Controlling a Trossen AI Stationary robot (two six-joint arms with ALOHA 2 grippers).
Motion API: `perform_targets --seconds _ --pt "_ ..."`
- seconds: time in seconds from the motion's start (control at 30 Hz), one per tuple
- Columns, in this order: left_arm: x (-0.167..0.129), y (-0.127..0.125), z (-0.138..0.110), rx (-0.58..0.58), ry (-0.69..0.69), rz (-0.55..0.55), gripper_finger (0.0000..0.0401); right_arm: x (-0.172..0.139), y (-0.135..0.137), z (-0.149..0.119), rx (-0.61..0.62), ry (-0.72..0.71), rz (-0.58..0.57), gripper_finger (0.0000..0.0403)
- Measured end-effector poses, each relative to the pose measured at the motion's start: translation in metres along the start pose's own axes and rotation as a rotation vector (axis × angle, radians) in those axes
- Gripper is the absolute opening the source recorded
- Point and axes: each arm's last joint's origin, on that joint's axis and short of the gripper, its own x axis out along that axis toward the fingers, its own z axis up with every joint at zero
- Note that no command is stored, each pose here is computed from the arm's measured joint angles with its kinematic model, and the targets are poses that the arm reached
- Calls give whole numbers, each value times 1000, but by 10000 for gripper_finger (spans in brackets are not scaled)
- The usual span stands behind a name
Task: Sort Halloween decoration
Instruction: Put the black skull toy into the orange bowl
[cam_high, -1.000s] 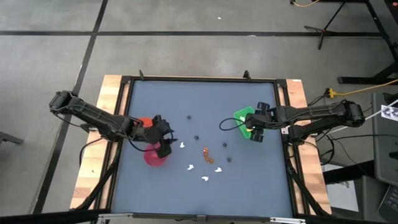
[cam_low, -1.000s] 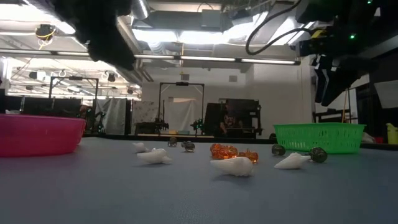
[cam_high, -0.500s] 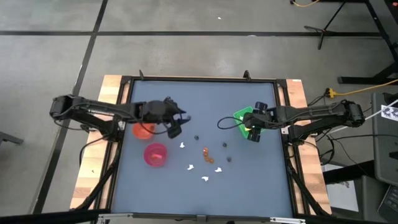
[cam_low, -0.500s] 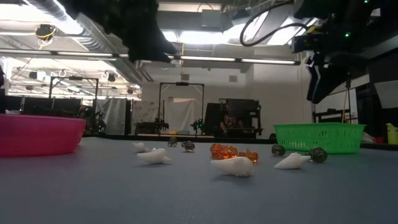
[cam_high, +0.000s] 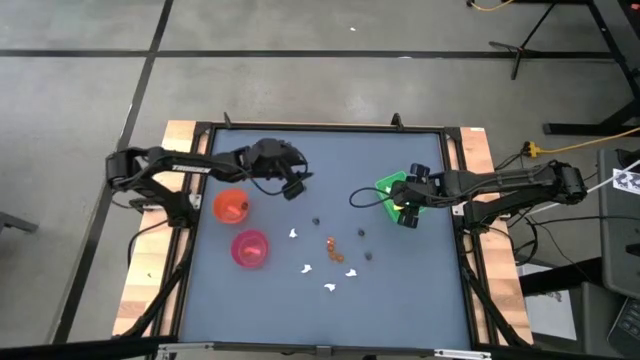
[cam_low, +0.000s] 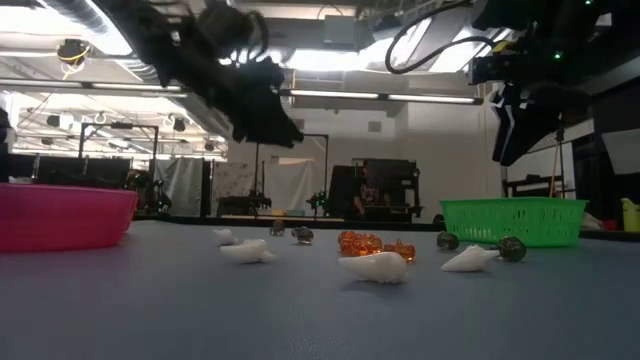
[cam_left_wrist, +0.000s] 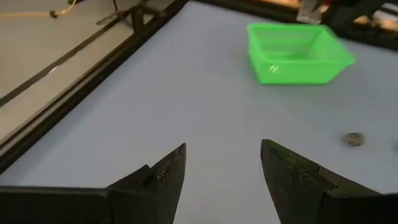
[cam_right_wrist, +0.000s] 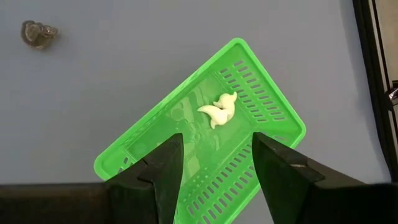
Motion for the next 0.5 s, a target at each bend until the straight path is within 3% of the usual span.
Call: perform_targets --seconds 0.27,0.5 --pt "27 20 -24 -22 120 32 192 0 0 0 0 0 0 191" --pt "44 22 -45 47 212 14 192 0 0 0 0 -1 0 191"
